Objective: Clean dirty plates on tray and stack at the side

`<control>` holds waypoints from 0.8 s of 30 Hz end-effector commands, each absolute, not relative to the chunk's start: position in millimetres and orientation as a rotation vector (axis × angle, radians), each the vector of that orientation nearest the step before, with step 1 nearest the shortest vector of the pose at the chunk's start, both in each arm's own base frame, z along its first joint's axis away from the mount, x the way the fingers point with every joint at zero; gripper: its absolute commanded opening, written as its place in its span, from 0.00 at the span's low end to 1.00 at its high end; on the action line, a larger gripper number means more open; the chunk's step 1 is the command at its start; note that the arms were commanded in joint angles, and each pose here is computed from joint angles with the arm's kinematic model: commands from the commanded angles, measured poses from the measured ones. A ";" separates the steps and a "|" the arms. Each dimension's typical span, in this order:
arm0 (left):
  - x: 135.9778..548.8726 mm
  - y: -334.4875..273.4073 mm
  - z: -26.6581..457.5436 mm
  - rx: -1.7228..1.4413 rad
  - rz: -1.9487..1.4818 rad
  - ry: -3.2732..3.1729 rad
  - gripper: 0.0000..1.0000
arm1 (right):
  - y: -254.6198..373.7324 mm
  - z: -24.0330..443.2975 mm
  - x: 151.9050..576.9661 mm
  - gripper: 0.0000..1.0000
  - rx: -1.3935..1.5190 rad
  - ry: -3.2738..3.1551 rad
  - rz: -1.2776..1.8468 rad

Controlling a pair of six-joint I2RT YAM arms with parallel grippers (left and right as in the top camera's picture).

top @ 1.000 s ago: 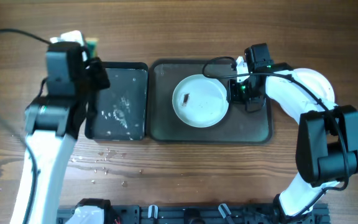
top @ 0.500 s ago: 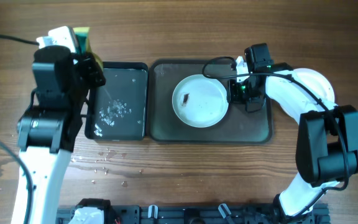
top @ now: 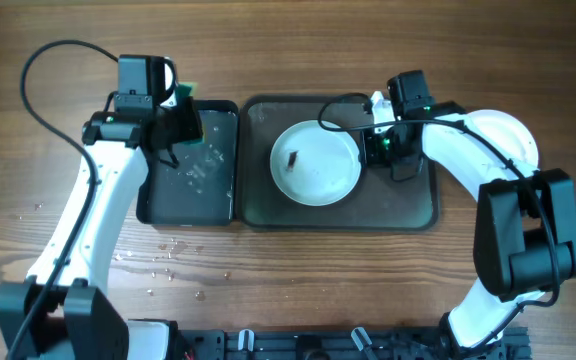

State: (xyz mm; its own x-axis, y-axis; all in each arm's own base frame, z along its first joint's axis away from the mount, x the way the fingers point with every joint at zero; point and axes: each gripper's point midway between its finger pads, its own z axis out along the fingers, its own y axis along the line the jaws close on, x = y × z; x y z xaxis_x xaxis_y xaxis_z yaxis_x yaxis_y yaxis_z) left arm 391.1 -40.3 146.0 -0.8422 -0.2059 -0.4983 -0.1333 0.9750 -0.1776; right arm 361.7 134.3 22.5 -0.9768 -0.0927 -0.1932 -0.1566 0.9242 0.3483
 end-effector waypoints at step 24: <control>401.8 -130.5 165.9 0.038 -0.423 2.844 0.04 | 131.9 8.0 342.9 0.21 -0.037 3.023 0.550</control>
State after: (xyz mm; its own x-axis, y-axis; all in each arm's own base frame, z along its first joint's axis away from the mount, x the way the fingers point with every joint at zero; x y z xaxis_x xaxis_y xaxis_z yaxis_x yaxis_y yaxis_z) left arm 404.8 -98.7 159.2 -0.9660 -0.0634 -0.2508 -0.0046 0.9735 -0.2284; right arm 346.9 131.8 15.4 -0.9953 -0.0198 -0.0944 -0.0524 0.9327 0.3568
